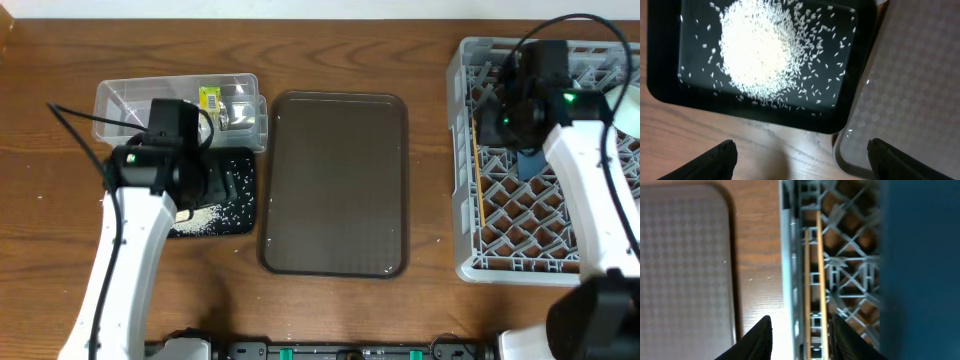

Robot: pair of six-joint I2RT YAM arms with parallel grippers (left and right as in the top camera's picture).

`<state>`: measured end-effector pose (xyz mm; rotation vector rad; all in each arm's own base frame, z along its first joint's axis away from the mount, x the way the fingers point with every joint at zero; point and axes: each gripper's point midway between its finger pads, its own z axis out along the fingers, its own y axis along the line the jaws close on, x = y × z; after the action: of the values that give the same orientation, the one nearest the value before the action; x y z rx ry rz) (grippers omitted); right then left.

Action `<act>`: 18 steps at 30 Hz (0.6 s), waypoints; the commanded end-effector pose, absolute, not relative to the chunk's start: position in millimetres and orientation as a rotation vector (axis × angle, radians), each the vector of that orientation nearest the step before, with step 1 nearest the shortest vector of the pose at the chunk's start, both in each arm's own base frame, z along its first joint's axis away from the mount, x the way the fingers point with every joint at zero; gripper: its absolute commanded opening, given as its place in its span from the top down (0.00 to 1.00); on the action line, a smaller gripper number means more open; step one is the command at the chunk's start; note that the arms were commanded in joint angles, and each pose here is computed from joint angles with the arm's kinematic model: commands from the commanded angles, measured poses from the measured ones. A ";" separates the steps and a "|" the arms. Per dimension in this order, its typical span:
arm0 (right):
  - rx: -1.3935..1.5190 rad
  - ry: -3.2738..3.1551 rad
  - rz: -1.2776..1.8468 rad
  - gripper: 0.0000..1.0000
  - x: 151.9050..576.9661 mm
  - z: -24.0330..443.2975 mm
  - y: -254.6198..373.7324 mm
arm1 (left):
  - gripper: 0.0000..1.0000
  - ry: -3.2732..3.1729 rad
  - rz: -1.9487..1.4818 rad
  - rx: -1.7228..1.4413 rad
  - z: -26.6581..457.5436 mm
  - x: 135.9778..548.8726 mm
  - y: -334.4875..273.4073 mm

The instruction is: Sort waste into correct bins and load items into the dishwasher rack

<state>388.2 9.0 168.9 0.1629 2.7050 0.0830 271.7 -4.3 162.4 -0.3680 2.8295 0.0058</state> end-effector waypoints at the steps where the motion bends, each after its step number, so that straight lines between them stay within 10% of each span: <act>1: 0.201 2.605 0.056 0.63 375.2 190.3 2.4 | 0.14 2.740 0.004 -0.305 176.3 262.6 -2.7; 8: 0.187 2.300 0.074 0.51 342.6 211.3 0.6 | 0.13 2.434 -0.050 -0.261 199.6 248.4 -1.6; 9: 0.204 2.264 0.065 0.40 336.4 212.2 -2.2 | 0.13 2.400 -0.055 -0.267 200.7 245.8 -1.0; 10: 0.230 2.228 0.047 0.01 328.9 212.7 -6.6 | 0.05 2.368 -0.061 -0.264 201.2 242.7 -0.8; 18: 0.256 2.159 0.013 0.01 293.2 192.8 -13.9 | 0.05 2.287 -0.077 -0.258 208.2 232.0 -0.6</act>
<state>300.0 -8.4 202.2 0.2196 2.1540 0.0354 232.0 -1.7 208.6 -0.2626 2.2937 -0.0873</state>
